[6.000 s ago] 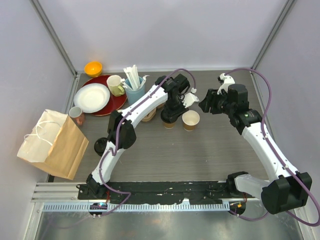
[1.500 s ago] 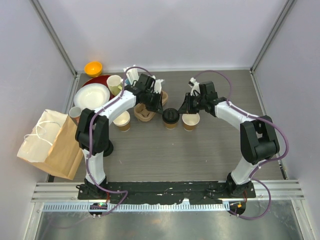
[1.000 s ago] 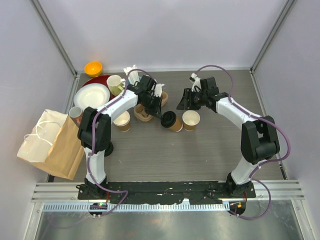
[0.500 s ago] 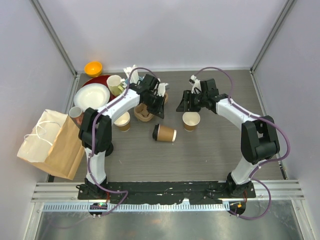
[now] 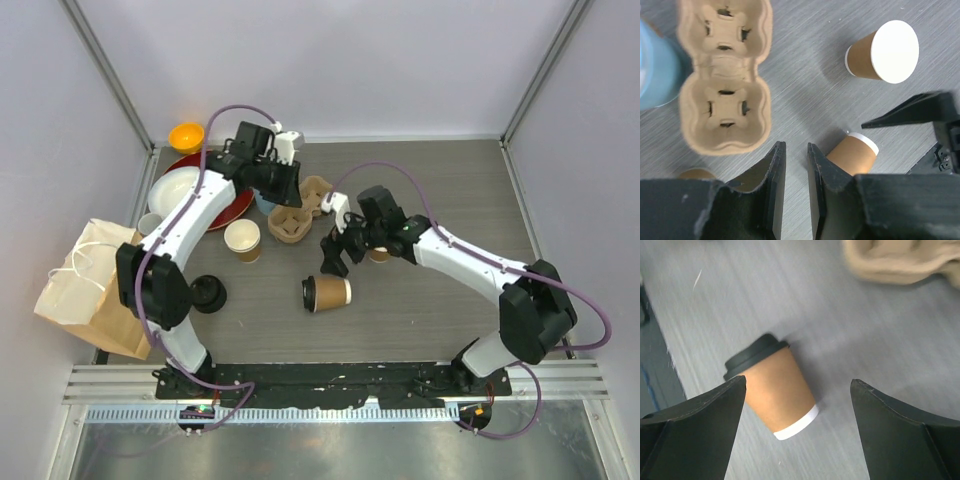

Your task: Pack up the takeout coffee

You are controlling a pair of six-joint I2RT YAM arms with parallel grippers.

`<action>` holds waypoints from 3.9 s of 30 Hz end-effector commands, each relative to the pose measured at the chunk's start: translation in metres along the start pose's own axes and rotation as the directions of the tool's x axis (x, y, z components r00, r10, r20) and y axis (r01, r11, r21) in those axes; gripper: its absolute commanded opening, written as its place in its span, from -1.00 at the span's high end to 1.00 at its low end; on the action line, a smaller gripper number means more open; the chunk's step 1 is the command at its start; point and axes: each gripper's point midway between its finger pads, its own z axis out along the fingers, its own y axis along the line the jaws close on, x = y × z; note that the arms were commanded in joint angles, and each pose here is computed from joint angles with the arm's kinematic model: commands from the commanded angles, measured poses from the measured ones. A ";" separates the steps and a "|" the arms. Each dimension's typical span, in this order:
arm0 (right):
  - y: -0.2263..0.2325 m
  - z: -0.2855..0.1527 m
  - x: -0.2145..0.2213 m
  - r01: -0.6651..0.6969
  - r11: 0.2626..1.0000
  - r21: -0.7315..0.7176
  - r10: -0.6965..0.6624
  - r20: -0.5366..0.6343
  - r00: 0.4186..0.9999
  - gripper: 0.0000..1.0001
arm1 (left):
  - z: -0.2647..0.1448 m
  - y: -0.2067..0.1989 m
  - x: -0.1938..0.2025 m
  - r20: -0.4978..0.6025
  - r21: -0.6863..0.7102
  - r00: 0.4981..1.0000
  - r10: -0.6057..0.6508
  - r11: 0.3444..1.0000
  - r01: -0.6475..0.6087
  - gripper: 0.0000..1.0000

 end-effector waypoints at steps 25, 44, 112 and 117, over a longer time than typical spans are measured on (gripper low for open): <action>0.087 0.022 0.109 0.570 0.783 -0.248 -0.607 -0.104 0.788 -0.84 | -0.036 -0.010 0.028 -0.025 0.052 0.998 0.053 0.997 -0.051 0.49; 0.092 0.056 0.112 0.566 0.768 -0.301 -0.615 -0.099 0.782 -0.68 | -0.047 0.000 0.032 -0.043 0.059 0.996 0.072 0.996 -0.070 0.53; 0.070 -0.077 -0.092 0.361 0.907 0.216 -0.393 0.741 0.545 -0.34 | -0.116 -0.097 0.020 -0.028 0.456 0.894 -0.447 0.790 0.409 0.26; 0.069 -0.077 -0.097 0.356 0.907 0.223 -0.395 0.744 0.539 -0.33 | -0.117 -0.102 0.019 -0.048 0.487 0.888 -0.458 0.765 0.421 0.31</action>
